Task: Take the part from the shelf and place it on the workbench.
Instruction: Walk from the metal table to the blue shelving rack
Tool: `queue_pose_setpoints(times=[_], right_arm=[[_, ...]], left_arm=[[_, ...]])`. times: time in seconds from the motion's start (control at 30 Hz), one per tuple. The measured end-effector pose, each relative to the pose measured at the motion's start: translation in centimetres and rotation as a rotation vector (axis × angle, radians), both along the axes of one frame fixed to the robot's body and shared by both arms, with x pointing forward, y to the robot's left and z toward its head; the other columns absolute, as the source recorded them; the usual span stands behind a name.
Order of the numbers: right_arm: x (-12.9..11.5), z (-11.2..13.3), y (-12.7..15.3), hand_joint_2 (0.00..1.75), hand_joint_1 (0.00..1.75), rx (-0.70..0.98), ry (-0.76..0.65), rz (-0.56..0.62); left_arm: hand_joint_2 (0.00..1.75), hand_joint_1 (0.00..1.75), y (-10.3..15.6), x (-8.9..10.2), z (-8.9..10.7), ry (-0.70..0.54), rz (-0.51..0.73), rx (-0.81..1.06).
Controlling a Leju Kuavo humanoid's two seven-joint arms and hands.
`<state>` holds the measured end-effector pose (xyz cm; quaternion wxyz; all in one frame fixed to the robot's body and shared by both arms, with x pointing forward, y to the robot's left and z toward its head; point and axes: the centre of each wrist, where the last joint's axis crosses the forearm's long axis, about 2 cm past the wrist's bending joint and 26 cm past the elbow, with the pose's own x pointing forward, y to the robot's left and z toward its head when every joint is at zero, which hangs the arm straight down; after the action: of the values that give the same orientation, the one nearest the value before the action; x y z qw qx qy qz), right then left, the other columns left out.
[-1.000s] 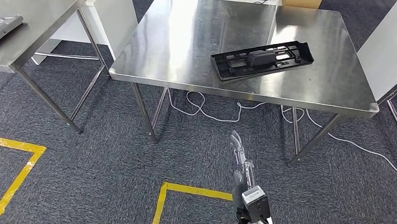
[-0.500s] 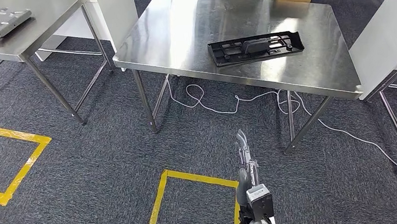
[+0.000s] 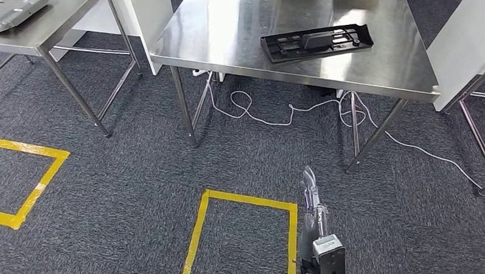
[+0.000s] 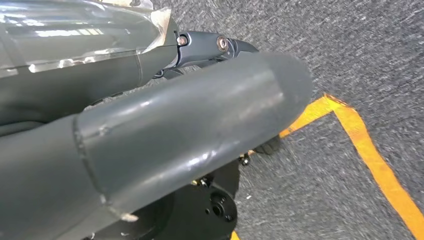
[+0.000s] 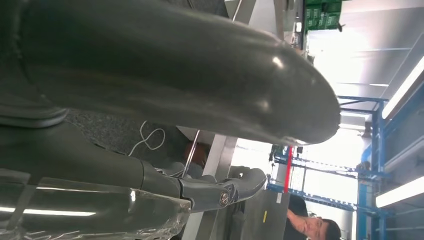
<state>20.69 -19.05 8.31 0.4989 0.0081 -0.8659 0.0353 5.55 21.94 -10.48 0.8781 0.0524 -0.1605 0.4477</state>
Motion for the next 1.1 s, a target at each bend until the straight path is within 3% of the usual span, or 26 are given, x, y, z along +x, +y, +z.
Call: queue_pose_setpoints(times=[0.37, 1.1], right_arm=[[-0.6, -0.2, -0.1, 0.0, 0.0, 0.003, 0.009, -0.007], [-1.9, 0.0, -2.5, 0.0, 0.0, 0.001, 0.009, -0.134]], left_arm=[[0.0, 0.0, 0.3, -0.2, -0.1, -0.001, -0.016, 0.005], [0.0, 0.0, 1.0, 0.2, -0.1, -0.028, -0.182, 0.011]])
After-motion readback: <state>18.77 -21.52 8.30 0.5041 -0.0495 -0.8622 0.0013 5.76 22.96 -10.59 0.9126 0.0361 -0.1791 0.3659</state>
